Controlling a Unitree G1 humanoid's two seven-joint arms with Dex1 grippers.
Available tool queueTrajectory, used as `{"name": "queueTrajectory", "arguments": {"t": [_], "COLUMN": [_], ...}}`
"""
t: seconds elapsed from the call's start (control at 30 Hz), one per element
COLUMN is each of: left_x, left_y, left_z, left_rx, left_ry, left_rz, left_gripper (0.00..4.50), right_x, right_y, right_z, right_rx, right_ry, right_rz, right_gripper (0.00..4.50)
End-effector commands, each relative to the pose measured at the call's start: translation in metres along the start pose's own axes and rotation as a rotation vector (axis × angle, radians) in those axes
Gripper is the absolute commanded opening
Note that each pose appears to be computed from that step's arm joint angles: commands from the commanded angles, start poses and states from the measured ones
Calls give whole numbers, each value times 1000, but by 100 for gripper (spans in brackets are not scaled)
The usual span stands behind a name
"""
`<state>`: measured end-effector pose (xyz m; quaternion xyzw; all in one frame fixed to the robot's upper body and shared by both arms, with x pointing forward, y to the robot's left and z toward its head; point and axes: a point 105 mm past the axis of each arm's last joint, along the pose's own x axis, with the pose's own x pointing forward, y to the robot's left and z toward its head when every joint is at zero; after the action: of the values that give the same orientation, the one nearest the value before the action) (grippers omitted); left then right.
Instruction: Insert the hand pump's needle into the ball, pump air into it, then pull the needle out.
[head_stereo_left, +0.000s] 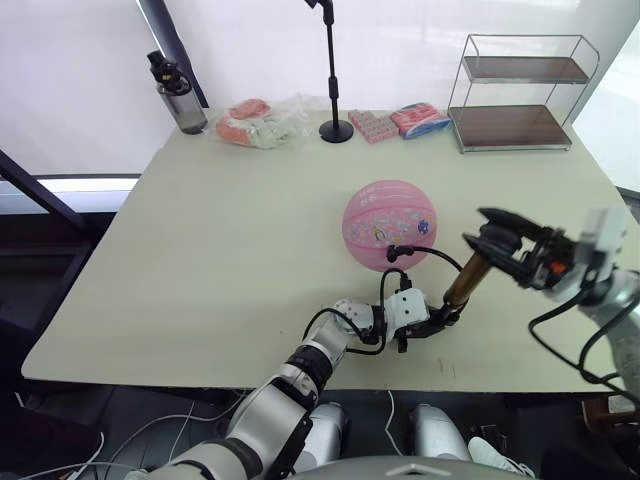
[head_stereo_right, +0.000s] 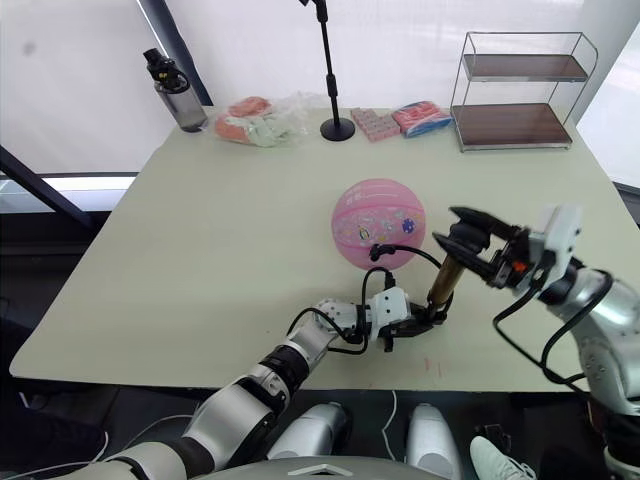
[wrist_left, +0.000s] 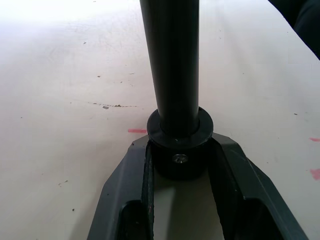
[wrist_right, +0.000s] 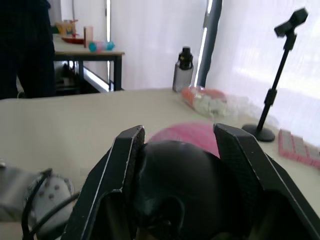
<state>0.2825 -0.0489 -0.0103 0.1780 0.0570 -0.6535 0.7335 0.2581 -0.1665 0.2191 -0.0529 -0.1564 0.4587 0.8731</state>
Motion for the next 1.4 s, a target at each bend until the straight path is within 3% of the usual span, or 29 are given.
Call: {"name": "queueTrajectory", "arguments": {"t": [0.03,0.27,0.37,0.63,0.9,1.1,1.4], "left_x": [-13,-13,-13,-14,-15,-14,-14], "left_y": [-31,-31,-31,-30,-30,-30,-29], "left_z": [-55,-54,-54,-54,-54,-53,-53], "left_rx": [-117,-117,-120,-113,-110,-115,-112], "left_ry": [189,186,184,186,189,189,190], "left_rz": [-72,-79,-77,-80,-82,-78,-76], "left_gripper": [109,109,109,109,109,109,109], "right_x": [0,1,2,4,-1,-9,-9], "right_y": [-7,-12,-11,7,22,28,31], "right_z": [50,80,80,24,-54,-95,-122], "right_rx": [-66,-105,-110,-53,-41,-18,-9], "right_ry": [-108,-108,-96,4,104,143,145], "right_rz": [-9,16,22,34,-5,-24,-80], "right_gripper": [191,191,191,191,191,191,191]}}
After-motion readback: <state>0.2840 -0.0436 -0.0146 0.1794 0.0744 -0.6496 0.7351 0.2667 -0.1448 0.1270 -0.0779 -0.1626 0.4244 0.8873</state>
